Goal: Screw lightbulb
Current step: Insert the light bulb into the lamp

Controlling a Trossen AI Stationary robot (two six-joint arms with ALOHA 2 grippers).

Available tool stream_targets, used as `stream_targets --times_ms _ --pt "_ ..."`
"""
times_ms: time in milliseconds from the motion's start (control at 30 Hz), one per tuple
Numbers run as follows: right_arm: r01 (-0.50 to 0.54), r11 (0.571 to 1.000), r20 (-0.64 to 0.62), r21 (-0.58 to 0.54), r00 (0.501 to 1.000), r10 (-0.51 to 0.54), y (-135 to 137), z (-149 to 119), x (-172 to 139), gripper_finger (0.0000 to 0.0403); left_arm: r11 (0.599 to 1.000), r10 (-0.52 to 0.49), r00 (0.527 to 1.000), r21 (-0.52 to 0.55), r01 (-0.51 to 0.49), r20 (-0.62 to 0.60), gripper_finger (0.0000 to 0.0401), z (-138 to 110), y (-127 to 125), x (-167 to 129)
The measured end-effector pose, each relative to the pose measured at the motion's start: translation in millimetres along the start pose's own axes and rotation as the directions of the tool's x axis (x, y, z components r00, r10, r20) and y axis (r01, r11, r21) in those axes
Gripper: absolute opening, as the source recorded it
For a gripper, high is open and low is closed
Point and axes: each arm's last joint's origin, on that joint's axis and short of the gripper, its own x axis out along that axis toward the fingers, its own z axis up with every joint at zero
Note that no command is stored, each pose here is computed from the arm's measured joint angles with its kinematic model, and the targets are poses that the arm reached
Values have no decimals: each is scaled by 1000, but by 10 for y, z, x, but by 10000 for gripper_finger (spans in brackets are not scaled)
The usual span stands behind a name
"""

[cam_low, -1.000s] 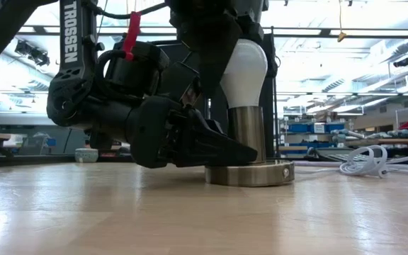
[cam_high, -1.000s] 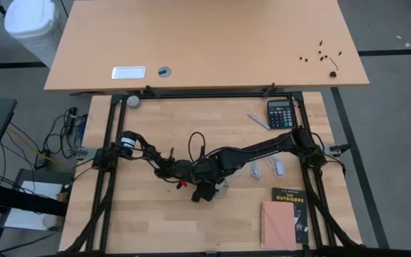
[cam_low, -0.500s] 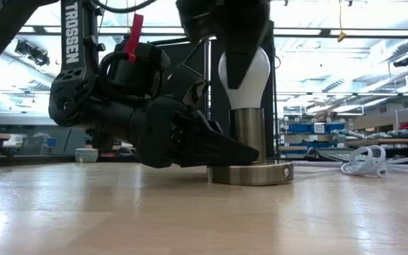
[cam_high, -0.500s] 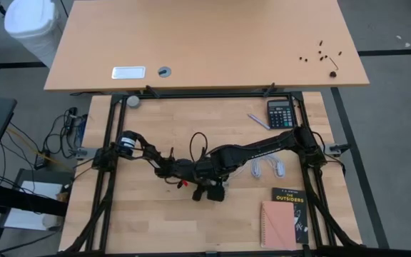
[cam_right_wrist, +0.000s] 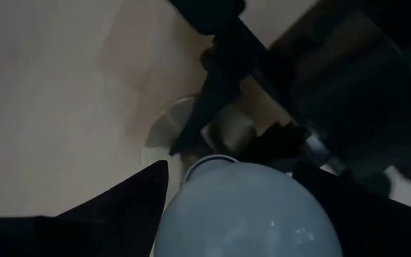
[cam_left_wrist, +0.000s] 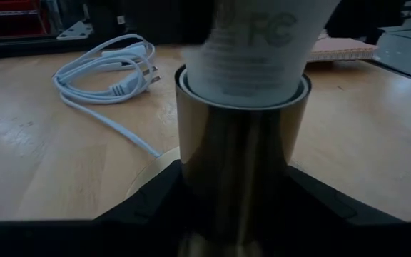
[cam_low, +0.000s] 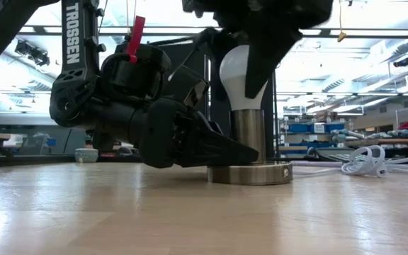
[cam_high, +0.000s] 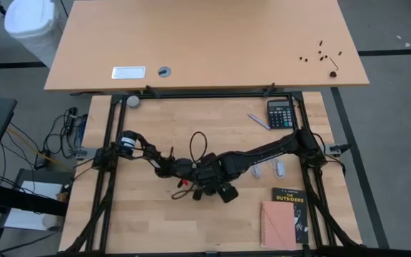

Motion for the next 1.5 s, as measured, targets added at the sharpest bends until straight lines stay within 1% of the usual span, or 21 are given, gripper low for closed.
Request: stream_targets --times_ms 67,133,200,267,433,700,867,1033,1167,1500 --pt "31 994 -7 -105 999 -31 36 9 -4 309 1000 2 1000 0 -2 0 198 1 1 0" --pt "45 982 -8 -182 999 -47 73 18 -9 309 1000 3 1000 0 -3 0 198 1 3 0" --pt "49 973 -8 -226 999 -52 92 23 -12 309 1000 3 1000 2 -3 0 198 1 5 0" --pt "50 970 -6 -236 999 -53 92 25 -13 309 1000 2 1000 2 -2 0 198 1 5 0" --pt "51 979 -5 -198 999 -53 90 26 -13 308 1000 2 1000 1 -2 1 198 2 5 -1" --pt "50 981 -7 -190 999 -53 81 21 -12 307 1000 1 1000 1 -1 1 198 2 4 -1" --pt "75 992 6 -105 997 -75 14 25 -7 307 1000 0 1000 0 0 1 198 4 3 -1" --pt "1 1000 17 -28 1000 -1 -69 -1 6 317 1000 -3 1000 -2 3 2 198 4 2 -1" --pt "-37 999 20 -18 999 38 -100 -16 13 327 1000 -3 1000 -1 3 2 198 4 2 -1" --pt "-49 999 0 -2 999 49 -158 -55 31 321 1000 -3 1000 -2 3 2 198 4 -1 -1"
